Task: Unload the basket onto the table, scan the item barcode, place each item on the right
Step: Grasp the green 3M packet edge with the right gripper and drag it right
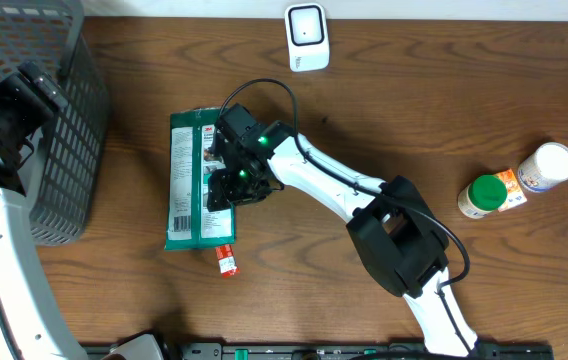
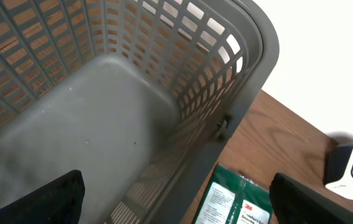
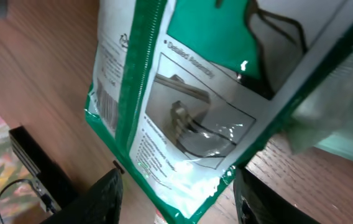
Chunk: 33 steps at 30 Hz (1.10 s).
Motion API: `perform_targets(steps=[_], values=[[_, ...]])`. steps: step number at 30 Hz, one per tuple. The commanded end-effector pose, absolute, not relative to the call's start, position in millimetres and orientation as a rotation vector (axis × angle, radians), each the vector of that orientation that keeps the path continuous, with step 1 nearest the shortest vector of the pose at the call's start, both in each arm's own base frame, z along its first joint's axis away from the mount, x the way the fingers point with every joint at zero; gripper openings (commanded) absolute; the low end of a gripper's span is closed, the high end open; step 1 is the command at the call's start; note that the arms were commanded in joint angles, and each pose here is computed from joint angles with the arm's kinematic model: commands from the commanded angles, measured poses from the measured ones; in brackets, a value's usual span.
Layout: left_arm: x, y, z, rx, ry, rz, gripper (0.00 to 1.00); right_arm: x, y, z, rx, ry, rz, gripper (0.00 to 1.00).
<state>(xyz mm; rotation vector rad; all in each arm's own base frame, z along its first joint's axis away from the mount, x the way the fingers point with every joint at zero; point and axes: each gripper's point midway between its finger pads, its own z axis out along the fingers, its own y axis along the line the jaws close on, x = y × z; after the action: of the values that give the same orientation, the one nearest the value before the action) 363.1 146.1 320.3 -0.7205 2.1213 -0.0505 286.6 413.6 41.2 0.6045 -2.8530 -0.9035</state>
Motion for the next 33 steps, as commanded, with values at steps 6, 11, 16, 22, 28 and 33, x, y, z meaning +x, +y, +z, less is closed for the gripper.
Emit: perform_targets(steps=[6, 11, 16, 22, 28, 33], values=[[362.3, 147.8, 324.6, -0.727, 2.109, -0.045, 0.93, 282.9, 407.0, 33.3, 0.521, -2.833, -0.870, 0.58], [362.3, 147.7, 324.5, -0.728, 2.109, -0.045, 0.93, 283.7, 420.6, 22.9, 0.520, -2.856, -0.941, 0.56], [362.3, 147.7, 324.5, -0.728, 2.109, -0.045, 0.93, 285.2, 426.4, 1.4, 0.509, -2.879, -1.033, 0.51], [362.3, 147.7, 324.5, -0.728, 2.109, -0.045, 0.93, 288.0, 445.5, 9.5, 0.632, -2.831, -1.254, 0.37], [362.3, 147.7, 324.5, -0.728, 2.109, -0.045, 0.93, 292.2, 453.2, 30.2, 0.733, -2.748, -1.421, 0.08], [362.3, 147.8, 324.6, -0.727, 2.109, -0.045, 0.93, 291.0, 454.6, 63.3, 0.802, -2.599, -1.607, 0.01]])
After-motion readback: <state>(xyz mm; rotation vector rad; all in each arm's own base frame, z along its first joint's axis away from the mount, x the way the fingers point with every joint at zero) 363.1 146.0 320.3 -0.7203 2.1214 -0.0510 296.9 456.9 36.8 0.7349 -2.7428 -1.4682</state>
